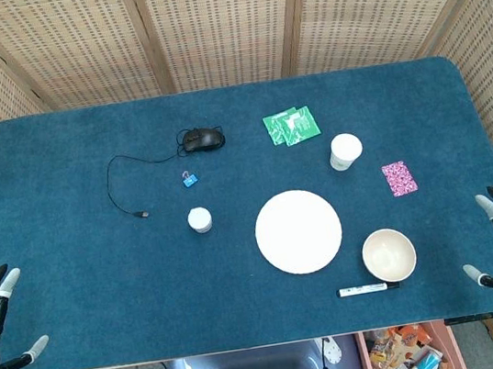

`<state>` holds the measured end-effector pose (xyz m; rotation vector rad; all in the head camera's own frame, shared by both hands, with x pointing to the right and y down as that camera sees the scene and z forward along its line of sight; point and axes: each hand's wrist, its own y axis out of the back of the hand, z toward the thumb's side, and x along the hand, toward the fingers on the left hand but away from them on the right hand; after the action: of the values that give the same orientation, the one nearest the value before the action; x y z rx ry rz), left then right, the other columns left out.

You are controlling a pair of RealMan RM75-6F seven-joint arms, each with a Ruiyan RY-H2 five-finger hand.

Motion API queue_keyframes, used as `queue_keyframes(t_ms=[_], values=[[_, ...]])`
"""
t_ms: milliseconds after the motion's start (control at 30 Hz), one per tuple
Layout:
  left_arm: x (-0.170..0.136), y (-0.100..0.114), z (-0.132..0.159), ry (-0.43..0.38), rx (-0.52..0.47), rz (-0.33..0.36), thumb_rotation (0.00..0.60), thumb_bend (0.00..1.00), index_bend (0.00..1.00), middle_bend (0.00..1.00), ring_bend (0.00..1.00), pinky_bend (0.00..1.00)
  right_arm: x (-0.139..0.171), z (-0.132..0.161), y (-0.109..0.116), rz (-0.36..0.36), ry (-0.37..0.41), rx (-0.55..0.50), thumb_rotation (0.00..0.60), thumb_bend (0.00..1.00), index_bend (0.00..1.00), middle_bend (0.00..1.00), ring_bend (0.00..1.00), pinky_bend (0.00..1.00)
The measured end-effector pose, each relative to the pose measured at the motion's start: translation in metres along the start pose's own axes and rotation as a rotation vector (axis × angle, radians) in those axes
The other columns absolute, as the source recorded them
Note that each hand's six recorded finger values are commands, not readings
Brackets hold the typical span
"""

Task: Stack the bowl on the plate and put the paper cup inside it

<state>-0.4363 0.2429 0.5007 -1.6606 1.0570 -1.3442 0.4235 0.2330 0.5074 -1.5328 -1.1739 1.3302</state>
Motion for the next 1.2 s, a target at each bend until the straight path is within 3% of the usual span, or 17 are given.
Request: queue_keyframes(t_ms=[233, 467, 633, 867, 1200], values=[[0.001, -0.001, 0.0, 0.004, 0.001, -0.001, 0.6, 0.0, 0.0, 0.0, 0.0, 0.0, -0.001, 0.003, -0.004, 0.022, 0.02, -0.003, 0.6, 0.0, 0.0, 0.0, 0.0, 0.0], [0.004, -0.005, 0.002, 0.003, 0.012, -0.012, 0.6, 0.0, 0.0, 0.0, 0.0, 0.0, -0.006, 0.013, -0.019, 0.115, 0.089, -0.021, 0.6, 0.0, 0.0, 0.0, 0.0, 0.0], [0.007, -0.009, 0.001, 0.017, 0.025, -0.022, 0.6, 0.0, 0.0, 0.0, 0.0, 0.0, -0.012, 0.017, -0.046, 0.221, 0.186, 0.032, 0.6, 0.0, 0.03, 0.0, 0.0, 0.0], [0.01, -0.014, 0.001, 0.035, 0.042, -0.032, 0.6, 0.0, 0.0, 0.0, 0.0, 0.0, -0.013, 0.028, -0.104, 0.366, 0.377, 0.15, 0.6, 0.0, 0.1, 0.0, 0.0, 0.0], [0.013, -0.017, 0.0, 0.052, 0.048, -0.039, 0.6, 0.0, 0.0, 0.0, 0.0, 0.0, -0.019, 0.035, -0.137, 0.418, 0.437, 0.155, 0.6, 0.06, 0.18, 0.0, 0.0, 0.0]])
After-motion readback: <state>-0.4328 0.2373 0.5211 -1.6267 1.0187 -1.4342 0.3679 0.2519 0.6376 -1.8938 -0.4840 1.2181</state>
